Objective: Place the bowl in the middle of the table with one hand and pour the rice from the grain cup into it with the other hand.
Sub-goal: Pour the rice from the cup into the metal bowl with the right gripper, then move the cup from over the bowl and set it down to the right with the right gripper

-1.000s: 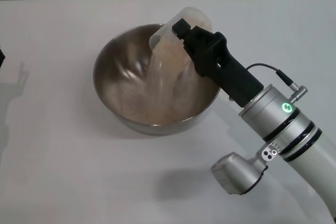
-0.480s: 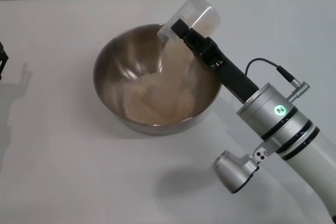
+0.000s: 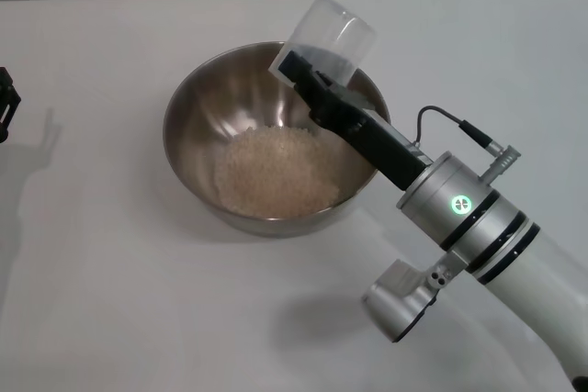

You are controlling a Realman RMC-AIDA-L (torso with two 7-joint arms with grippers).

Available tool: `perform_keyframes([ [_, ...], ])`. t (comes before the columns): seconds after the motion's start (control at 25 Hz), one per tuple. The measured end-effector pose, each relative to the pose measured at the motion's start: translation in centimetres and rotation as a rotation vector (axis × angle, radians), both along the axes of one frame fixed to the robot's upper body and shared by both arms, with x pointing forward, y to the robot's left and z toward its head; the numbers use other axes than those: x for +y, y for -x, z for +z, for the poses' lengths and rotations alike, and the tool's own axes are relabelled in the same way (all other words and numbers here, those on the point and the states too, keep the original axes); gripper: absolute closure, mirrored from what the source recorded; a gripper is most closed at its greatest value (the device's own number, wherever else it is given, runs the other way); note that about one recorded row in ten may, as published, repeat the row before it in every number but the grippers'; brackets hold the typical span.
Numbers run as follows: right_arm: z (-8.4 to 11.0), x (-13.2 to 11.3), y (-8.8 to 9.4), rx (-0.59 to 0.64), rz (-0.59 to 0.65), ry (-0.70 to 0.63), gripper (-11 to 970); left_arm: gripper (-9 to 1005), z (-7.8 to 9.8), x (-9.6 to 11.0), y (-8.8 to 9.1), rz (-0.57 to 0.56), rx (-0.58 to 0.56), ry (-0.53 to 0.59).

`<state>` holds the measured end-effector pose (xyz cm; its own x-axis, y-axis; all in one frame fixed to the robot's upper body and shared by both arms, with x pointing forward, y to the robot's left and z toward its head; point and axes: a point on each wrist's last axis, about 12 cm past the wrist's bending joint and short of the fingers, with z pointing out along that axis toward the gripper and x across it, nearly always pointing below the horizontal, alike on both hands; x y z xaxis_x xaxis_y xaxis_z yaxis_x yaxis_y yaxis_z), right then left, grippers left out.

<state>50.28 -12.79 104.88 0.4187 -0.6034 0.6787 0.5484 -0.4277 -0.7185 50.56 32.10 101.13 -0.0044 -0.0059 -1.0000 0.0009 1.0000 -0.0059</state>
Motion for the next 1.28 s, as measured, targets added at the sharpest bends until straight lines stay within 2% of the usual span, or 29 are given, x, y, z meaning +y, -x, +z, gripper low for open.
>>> perform_keyframes([
  [0.4, -0.2, 0.4, -0.4, -0.045, 0.002, 0.099, 955, 186, -0.1, 0.0, 0.0, 0.001, 0.005, 0.0],
  [0.68, -0.1, 0.8, -0.5, -0.035, 0.011, 0.105, 954, 186, -0.1, -0.1, -0.2, -0.001, 0.018, 0.0],
  [0.76, 0.3, 1.1, -0.5, 0.003, 0.021, 0.033, 954, 186, -0.1, -0.1, -0.2, 0.0, 0.018, 0.0],
  [0.8, 1.0, 1.6, -0.4, 0.062, 0.044, -0.09, 954, 186, -0.1, -0.1, -0.2, 0.0, 0.018, 0.001],
  [0.84, 1.0, 1.6, -0.4, 0.062, 0.044, -0.09, 954, 186, -0.1, -0.1, -0.2, 0.0, 0.018, 0.001],
  [0.88, 1.6, 1.8, -0.2, 0.125, 0.072, -0.208, 954, 186, -0.1, 0.0, -0.2, 0.001, 0.018, 0.001],
  [0.92, 1.6, 1.8, -0.2, 0.125, 0.072, -0.208, 955, 186, -0.1, 0.0, -0.2, 0.001, 0.018, 0.001],
  [0.96, 1.8, 1.8, -0.2, 0.167, 0.09, -0.28, 955, 186, -0.1, -0.1, -0.2, 0.001, 0.018, 0.001],
  [1.0, 2.2, 1.7, -0.1, 0.258, 0.123, -0.429, 955, 186, -0.1, 0.0, -0.2, 0.002, 0.017, 0.002],
  [1.04, 2.2, 1.7, -0.1, 0.258, 0.123, -0.429, 955, 186, -0.1, 0.0, -0.2, 0.002, 0.017, 0.002],
  [1.16, 2.9, 1.3, -0.3, 0.372, 0.128, -0.651, 955, 186, -0.1, 0.0, -0.3, 0.003, 0.014, 0.002],
  [1.2, 3.2, 0.8, -0.5, 0.431, 0.11, -0.797, 955, 186, 0.0, 0.0, -0.3, 0.003, 0.011, 0.003],
  [1.24, 3.2, 0.8, -0.5, 0.431, 0.11, -0.797, 955, 186, 0.0, 0.0, -0.3, 0.003, 0.011, 0.003],
  [1.28, 3.3, 0.6, -0.6, 0.464, 0.11, -0.875, 955, 186, 0.0, 0.0, -0.2, 0.004, 0.011, 0.003],
])
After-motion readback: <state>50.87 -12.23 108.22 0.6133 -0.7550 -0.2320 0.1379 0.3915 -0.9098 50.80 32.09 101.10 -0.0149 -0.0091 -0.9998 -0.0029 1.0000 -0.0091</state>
